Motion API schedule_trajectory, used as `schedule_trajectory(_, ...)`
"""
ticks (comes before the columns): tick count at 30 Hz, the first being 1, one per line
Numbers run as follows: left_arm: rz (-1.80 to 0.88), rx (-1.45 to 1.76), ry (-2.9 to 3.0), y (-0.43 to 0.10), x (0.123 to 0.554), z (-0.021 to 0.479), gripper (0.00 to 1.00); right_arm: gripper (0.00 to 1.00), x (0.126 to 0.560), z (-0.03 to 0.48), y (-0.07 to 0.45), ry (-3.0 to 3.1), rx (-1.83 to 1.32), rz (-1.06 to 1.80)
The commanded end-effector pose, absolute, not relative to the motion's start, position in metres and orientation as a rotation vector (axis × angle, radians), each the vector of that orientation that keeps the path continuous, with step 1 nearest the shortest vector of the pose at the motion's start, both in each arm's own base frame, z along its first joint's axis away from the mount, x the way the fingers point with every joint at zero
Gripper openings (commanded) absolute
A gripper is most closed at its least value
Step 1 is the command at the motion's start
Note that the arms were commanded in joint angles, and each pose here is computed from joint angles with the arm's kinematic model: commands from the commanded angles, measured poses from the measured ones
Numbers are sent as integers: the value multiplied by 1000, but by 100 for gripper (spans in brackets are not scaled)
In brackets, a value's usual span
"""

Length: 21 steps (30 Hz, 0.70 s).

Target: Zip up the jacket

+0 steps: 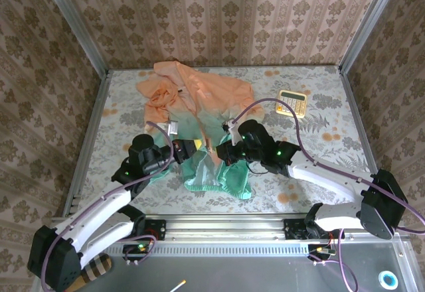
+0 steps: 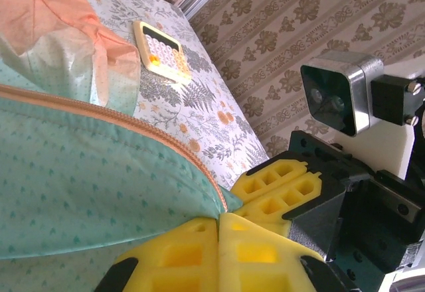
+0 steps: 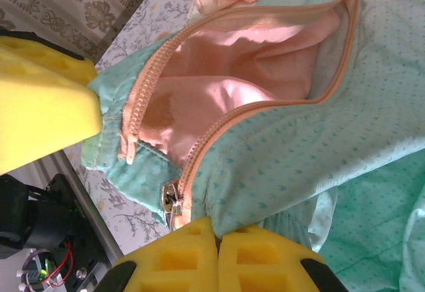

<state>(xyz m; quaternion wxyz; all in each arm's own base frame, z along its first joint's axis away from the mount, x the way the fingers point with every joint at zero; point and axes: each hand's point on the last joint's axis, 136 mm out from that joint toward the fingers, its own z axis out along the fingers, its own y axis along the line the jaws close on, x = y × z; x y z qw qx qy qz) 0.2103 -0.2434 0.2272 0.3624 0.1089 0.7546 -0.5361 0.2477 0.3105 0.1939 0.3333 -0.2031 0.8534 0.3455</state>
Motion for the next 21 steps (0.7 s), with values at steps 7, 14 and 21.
schedule_trajectory(7,-1346,309,1844,-249,214,235,0,0,249,211,313,2151,-557,942)
schedule_trajectory(14,-1377,275,1839,-250,215,230,0,0,251,210,314,2150,-560,947)
schedule_trajectory(21,-1393,238,1840,-249,216,226,0,0,251,209,312,2155,-555,944)
